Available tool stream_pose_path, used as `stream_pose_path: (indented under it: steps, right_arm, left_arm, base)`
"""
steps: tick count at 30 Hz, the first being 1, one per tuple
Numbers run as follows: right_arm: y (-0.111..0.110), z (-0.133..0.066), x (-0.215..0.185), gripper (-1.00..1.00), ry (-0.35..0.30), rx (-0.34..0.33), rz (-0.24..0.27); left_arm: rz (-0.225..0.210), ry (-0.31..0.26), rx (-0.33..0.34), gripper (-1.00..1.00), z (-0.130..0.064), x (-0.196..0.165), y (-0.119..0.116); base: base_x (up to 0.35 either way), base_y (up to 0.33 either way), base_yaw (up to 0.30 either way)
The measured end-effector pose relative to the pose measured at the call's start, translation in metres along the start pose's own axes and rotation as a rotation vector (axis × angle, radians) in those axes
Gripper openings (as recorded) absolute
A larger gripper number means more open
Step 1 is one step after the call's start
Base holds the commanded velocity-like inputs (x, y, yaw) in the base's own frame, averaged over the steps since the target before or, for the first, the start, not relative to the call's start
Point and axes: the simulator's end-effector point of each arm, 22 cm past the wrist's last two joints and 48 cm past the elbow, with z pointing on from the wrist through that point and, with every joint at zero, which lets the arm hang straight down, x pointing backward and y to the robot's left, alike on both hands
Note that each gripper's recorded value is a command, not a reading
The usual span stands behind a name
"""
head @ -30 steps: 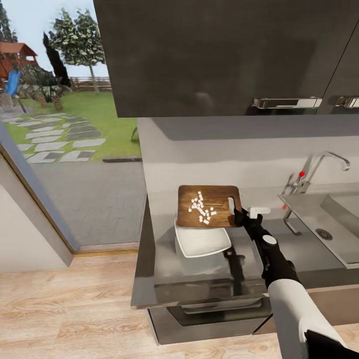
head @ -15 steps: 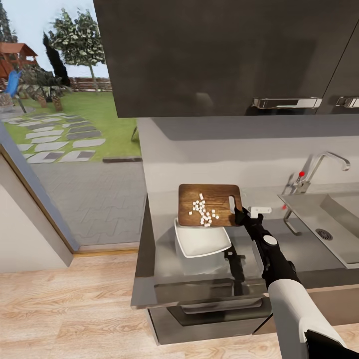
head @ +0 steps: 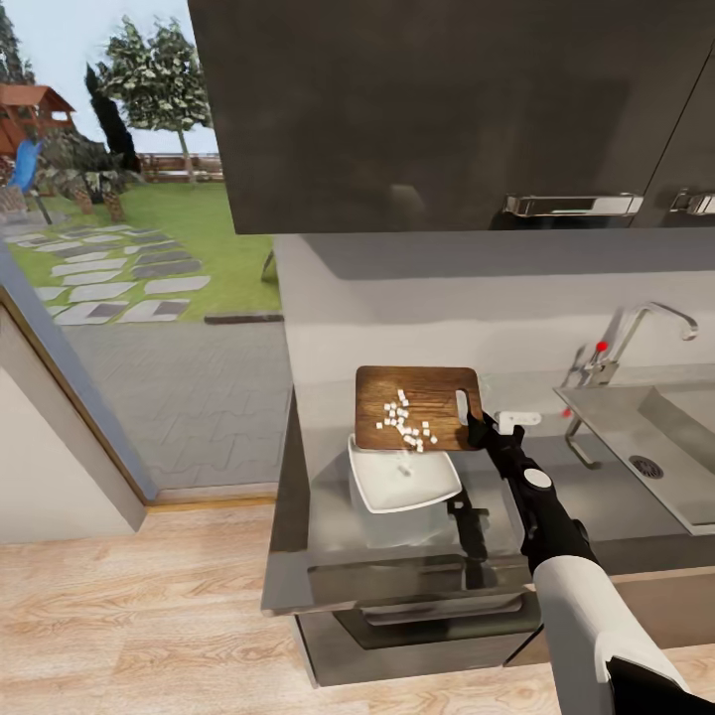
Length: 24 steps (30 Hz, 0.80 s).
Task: In the kitchen, take the Vidalia onion out of the sink, dice it on the chopping board with the paring knife, put the diced onion into the bowl on the countertop, then place both the paring knife and the chopping board into the sink.
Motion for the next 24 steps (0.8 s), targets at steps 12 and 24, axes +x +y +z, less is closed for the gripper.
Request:
stream_pose_path:
  steps: [12,24]
  right_arm:
    - [0.0000,0.0002,-0.0007,-1.00,-0.001,0.000,0.000]
    - [0.0000,-0.0001,-0.0001,-1.00,-0.001,0.000,0.000]
  left_arm:
    - [0.000,0.001,0.000,1.00,-0.0001,0.0003,0.0000]
    - [0.000,0.000,0.000,1.00,0.0000,0.0001,0.0000]
  base:
    - [0.000,0.013,0.000]
    - [0.000,0.000,0.000]
